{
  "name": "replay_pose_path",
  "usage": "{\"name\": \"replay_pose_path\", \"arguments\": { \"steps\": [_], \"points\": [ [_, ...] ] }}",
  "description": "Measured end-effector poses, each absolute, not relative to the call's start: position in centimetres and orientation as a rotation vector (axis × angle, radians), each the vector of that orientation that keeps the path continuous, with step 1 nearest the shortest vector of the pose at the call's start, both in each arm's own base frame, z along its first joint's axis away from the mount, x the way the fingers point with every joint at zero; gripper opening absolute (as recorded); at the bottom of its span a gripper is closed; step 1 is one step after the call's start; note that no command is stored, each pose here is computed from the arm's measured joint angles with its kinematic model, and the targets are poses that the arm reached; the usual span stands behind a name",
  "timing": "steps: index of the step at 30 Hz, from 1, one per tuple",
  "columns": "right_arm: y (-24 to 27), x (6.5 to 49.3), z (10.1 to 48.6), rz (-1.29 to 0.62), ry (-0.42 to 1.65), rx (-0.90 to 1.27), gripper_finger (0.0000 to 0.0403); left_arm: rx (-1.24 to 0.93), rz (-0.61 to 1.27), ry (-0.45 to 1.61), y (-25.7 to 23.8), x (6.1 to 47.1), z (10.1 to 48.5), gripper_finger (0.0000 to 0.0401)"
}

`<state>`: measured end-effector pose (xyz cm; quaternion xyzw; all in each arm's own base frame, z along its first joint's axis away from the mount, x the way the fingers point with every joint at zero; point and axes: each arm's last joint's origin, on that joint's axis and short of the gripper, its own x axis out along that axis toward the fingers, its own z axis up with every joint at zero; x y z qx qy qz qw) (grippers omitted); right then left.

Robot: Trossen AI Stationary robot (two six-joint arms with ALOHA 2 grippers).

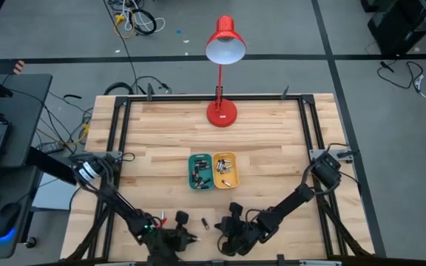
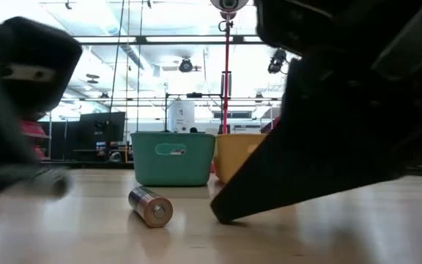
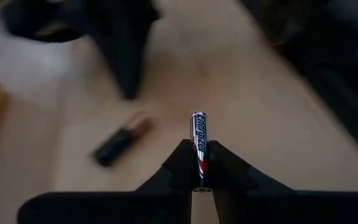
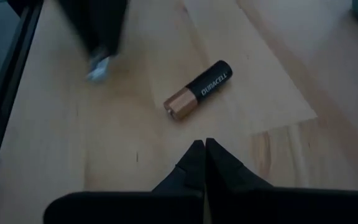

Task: Sort batteries
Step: Put the white battery into the yellow bin

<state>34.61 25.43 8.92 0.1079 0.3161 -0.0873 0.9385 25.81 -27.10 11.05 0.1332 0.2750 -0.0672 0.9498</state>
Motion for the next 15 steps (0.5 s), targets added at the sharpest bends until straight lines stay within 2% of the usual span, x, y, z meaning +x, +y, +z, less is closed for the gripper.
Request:
{"name": "replay_pose_path", "arguments": {
  "steps": [15],
  "points": [
    [26.6, 33.3, 8.8, -0.217, 0.638, 0.262, 0.0, 0.407, 0.015, 0.583, -21.1, 28.9, 15.8, 0.0045]
  ]
}}
